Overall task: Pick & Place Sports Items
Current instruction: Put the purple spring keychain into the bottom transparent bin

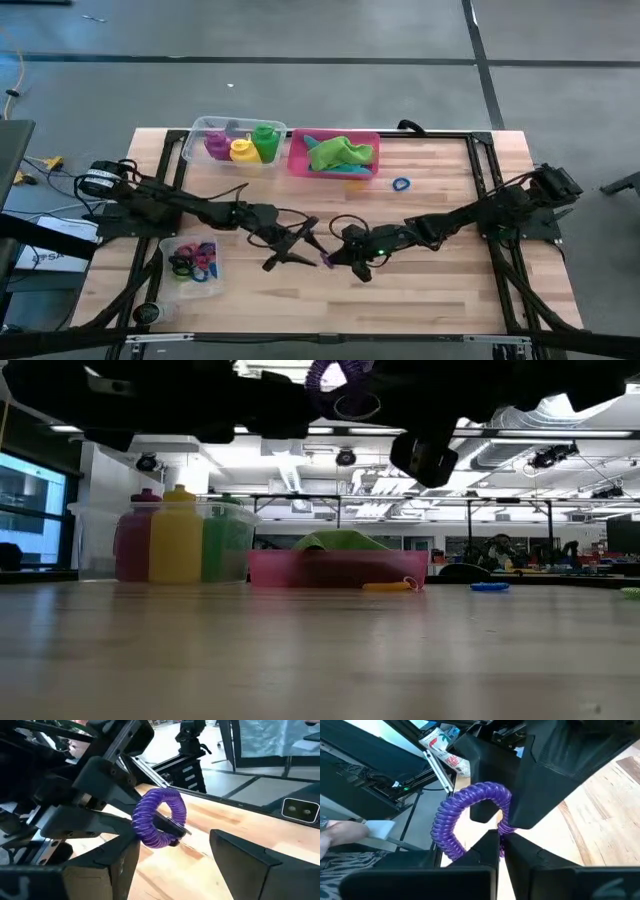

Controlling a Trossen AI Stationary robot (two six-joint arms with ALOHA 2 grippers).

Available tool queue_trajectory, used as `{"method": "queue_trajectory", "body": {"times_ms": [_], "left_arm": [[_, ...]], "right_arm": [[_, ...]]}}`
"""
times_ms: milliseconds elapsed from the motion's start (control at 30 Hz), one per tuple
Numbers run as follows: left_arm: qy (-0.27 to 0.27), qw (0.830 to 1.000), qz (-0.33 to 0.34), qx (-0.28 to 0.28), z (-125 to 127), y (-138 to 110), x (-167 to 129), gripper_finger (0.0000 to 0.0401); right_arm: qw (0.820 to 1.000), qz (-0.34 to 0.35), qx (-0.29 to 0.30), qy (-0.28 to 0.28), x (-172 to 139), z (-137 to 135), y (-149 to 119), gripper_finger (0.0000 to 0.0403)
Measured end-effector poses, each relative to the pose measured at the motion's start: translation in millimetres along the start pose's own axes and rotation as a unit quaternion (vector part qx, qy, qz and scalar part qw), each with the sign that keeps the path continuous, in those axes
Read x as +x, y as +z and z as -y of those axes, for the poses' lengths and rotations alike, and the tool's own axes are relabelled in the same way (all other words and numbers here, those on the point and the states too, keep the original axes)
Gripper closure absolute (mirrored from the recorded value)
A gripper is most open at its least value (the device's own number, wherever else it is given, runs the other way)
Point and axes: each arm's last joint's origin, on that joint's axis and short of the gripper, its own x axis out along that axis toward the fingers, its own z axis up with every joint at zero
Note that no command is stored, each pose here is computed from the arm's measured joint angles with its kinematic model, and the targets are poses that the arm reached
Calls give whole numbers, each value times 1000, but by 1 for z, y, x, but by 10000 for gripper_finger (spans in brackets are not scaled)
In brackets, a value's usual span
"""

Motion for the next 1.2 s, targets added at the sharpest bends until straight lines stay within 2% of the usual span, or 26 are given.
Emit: {"method": "queue_trajectory", "body": {"times_ms": [167, 267, 633, 1067, 1200], "left_arm": [[5, 1000, 1, 3, 0, 0, 0, 212], [14, 1000, -2, 12, -1, 0, 0, 233], [16, 1000, 0, 21, -1, 1, 0, 391], [26, 999, 9, 20, -5, 2, -1, 398], [29, 999, 8, 14, -7, 1, -2, 399]], "right_arm": [[1000, 0, 0, 0, 0, 0, 0, 403], [1000, 0, 0, 0, 0, 0, 0, 403], [1000, -4, 0, -1, 0, 0, -1, 403], [1000, 1, -1, -7, 0, 0, -1, 402], [1000, 3, -2, -10, 0, 0, -1, 380]]}}
